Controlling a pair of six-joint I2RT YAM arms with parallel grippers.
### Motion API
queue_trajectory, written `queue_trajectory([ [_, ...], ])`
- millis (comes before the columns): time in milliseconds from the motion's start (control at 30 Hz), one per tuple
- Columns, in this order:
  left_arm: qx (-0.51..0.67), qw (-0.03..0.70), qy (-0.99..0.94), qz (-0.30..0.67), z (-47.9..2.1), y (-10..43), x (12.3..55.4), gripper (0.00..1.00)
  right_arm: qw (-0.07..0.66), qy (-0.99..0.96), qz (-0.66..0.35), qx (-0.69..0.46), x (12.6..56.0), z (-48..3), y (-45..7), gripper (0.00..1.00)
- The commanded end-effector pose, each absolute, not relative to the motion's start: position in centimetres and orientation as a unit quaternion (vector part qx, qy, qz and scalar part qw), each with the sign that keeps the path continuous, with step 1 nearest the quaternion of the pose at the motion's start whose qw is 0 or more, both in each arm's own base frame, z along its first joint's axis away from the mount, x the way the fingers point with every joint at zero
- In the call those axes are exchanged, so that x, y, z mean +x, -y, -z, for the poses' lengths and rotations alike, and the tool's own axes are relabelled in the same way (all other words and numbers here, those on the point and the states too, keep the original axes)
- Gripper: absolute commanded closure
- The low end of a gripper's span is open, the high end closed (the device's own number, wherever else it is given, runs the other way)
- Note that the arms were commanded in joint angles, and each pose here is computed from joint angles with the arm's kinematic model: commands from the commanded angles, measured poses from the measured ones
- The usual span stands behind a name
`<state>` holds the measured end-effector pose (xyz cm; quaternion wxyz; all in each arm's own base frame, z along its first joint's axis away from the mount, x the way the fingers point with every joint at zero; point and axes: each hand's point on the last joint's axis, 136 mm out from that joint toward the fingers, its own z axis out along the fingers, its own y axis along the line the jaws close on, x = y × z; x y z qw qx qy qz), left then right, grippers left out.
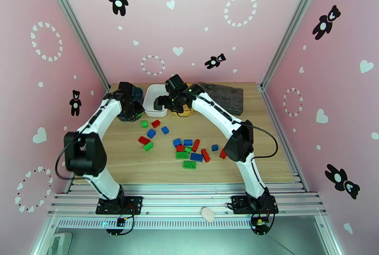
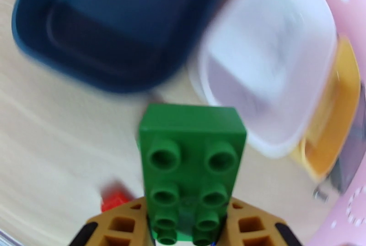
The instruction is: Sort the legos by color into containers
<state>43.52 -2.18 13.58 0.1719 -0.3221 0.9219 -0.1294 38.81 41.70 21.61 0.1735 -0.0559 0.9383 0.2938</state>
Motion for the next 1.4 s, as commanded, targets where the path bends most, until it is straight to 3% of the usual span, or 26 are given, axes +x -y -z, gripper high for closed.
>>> queue_trajectory([
  [0,-0.344,0.173,-0.912,0.138,-13.7,0.2,45.5,0.76,0.164,-0.952,-0.257,0.003,39.5,-20.7,-39.8,0.01],
  [133,-0.353,0.173,-0.91,0.132,-13.5,-1.4,47.8,0.75,0.161,-0.957,-0.24,0.012,39.7,-20.0,-38.8,0.01],
  [200,-0.355,0.172,-0.91,0.129,-13.4,-2.0,48.7,0.7,0.168,-0.955,-0.245,0.001,39.9,-20.2,-39.0,0.01],
  [233,-0.354,0.174,-0.91,0.129,-13.5,-2.2,49.1,0.65,0.171,-0.953,-0.25,-0.002,39.9,-20.3,-39.1,0.01],
  [333,-0.349,0.177,-0.912,0.124,-14.0,-2.4,49.5,0.37,0.182,-0.95,-0.254,-0.011,40.1,-20.6,-39.3,0.01],
  [433,-0.347,0.186,-0.911,0.124,-14.9,-2.5,49.2,0.28,0.201,-0.946,-0.255,-0.02,40.2,-21.1,-39.0,0.01],
  [600,-0.34,0.199,-0.912,0.115,-16.6,-2.1,47.1,0.26,0.171,-0.945,-0.272,-0.065,38.5,-21.0,-39.4,0.01],
  [833,-0.276,0.191,-0.937,0.093,-17.1,2.1,40.9,0.25,0.131,-0.952,-0.262,-0.091,35.5,-19.1,-38.5,0.07],
  [1033,-0.236,0.158,-0.956,0.078,-15.1,5.9,33.8,0.24,0.105,-0.962,-0.235,-0.09,32.8,-16.9,-36.1,0.12],
  [1367,-0.263,0.081,-0.959,0.071,-8.7,10.5,25.0,0.19,0.12,-0.97,-0.198,-0.078,29.3,-16.1,-30.9,0.06],
])
